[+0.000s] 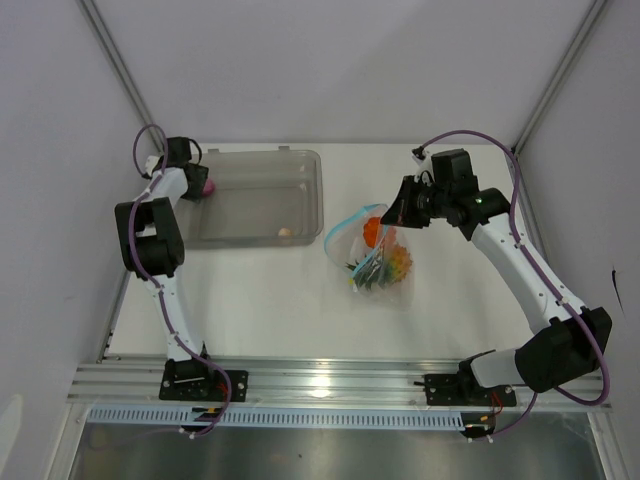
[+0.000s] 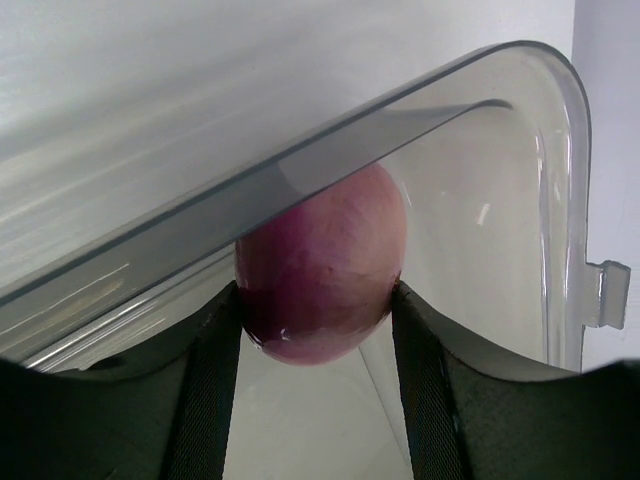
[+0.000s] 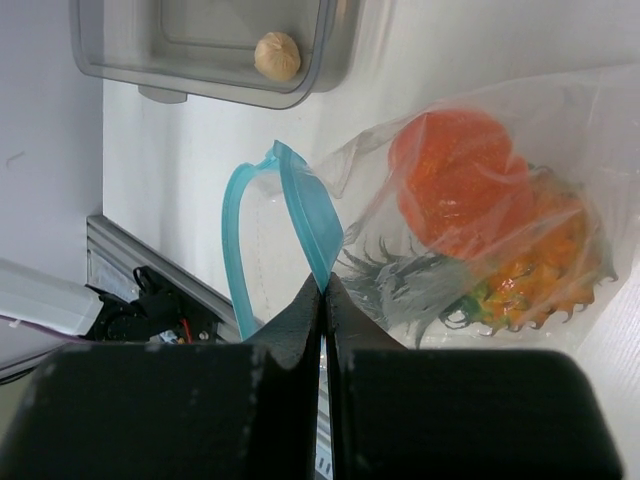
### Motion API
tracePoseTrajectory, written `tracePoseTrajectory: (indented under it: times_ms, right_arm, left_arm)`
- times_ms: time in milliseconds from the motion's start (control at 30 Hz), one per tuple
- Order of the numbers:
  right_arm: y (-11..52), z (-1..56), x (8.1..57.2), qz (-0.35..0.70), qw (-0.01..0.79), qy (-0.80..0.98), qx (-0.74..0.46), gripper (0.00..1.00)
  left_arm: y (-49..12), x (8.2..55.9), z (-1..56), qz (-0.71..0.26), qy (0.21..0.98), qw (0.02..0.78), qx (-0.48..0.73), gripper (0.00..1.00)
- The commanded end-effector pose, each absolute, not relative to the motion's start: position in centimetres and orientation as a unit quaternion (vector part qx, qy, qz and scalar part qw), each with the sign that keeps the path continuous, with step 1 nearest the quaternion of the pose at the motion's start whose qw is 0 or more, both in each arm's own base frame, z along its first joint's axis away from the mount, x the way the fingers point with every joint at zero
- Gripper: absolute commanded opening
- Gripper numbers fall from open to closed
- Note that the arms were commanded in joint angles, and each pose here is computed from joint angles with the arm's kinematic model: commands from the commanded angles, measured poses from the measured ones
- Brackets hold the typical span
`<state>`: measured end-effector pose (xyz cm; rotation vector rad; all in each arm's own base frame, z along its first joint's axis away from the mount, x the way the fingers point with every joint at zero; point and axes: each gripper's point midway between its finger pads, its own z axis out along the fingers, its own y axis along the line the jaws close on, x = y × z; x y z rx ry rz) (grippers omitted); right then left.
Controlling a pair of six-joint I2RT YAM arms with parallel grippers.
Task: Place the food in the zip-top bag and seal the zipper
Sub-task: Pick up the fake fruit from the bin, then place the fake fruit in the zipper food storage bag.
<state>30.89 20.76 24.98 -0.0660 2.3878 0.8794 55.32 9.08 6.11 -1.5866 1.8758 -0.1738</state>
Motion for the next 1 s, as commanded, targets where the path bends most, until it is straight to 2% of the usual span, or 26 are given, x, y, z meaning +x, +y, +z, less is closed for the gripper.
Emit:
tracePoseTrajectory:
  times_ms: [0,33,67,233,300,333,367,400,433,500,600,633,700,733,767,867,967]
  right_arm:
    - [20.1,26.4,30.9,0.323,0.317,0.891,-0.015,0.00]
    - [19.9,26.2,30.9,0.319,0.317,0.893,-0.013,0.00]
    - [19.8,26.3,30.9,0.317,0.320,0.893,-0.012,0.00]
    - [19.3,26.2,31.2,0.304,0.328,0.894,-0.002,0.00]
    - [19.3,26.2,31.2,0.303,0.328,0.895,0.001,0.00]
    - [19.2,26.4,31.2,0.302,0.330,0.894,0.002,0.00]
    - [19.2,26.5,31.2,0.301,0.331,0.894,0.003,0.00]
    - [19.1,26.7,31.1,0.302,0.335,0.893,0.002,0.00]
    - [19.1,26.9,31.2,0.302,0.339,0.891,0.002,0.00]
    - [19.1,26.9,31.1,0.304,0.345,0.888,0.004,0.00]
    - [19.4,26.6,30.8,0.307,0.340,0.889,0.001,0.00]
    - [19.4,26.4,30.7,0.306,0.338,0.890,0.002,0.00]
    - [19.7,26.2,30.4,0.307,0.334,0.891,0.001,0.00]
    - [19.8,26.3,30.3,0.308,0.336,0.890,-0.001,0.00]
    - [19.9,26.3,30.2,0.307,0.335,0.891,-0.002,0.00]
    - [20.0,26.5,29.8,0.307,0.341,0.888,-0.001,0.00]
    - [20.1,26.8,29.5,0.312,0.345,0.885,0.001,0.00]
  left_arm:
    - [8.8,55.8,7.5,-0.095,0.719,0.345,-0.596,0.04]
    - [8.5,55.7,7.8,-0.104,0.719,0.346,-0.594,0.01]
    - [7.8,56.1,9.4,-0.127,0.713,0.356,-0.591,0.01]
    - [3.8,53.1,9.0,-0.169,0.727,0.331,-0.577,0.01]
    - [2.0,52.8,11.9,-0.203,0.727,0.350,-0.555,0.01]
    - [0.5,51.2,10.6,-0.202,0.739,0.333,-0.549,0.01]
    - [-0.4,50.8,11.2,-0.211,0.740,0.336,-0.544,0.01]
    - [-3.1,50.7,14.1,-0.258,0.740,0.351,-0.513,0.01]
    - [-4.4,49.2,13.0,-0.265,0.750,0.338,-0.504,0.01]
    - [-7.4,48.2,15.1,-0.300,0.756,0.344,-0.470,0.01]
    - [-14.6,45.0,19.0,-0.392,0.760,0.364,-0.370,0.01]
    - [-16.3,44.1,22.6,-0.435,0.746,0.387,-0.323,0.01]
    - [-19.5,41.5,24.3,-0.462,0.750,0.399,-0.255,0.01]
    - [-20.2,40.1,28.0,-0.483,0.727,0.447,-0.200,0.01]
    - [-21.0,38.7,27.7,-0.486,0.727,0.453,-0.173,0.01]
    - [-23.7,34.1,32.3,-0.539,0.675,0.501,-0.054,0.01]
    - [-26.3,30.4,32.9,-0.568,0.661,0.491,0.023,0.01]
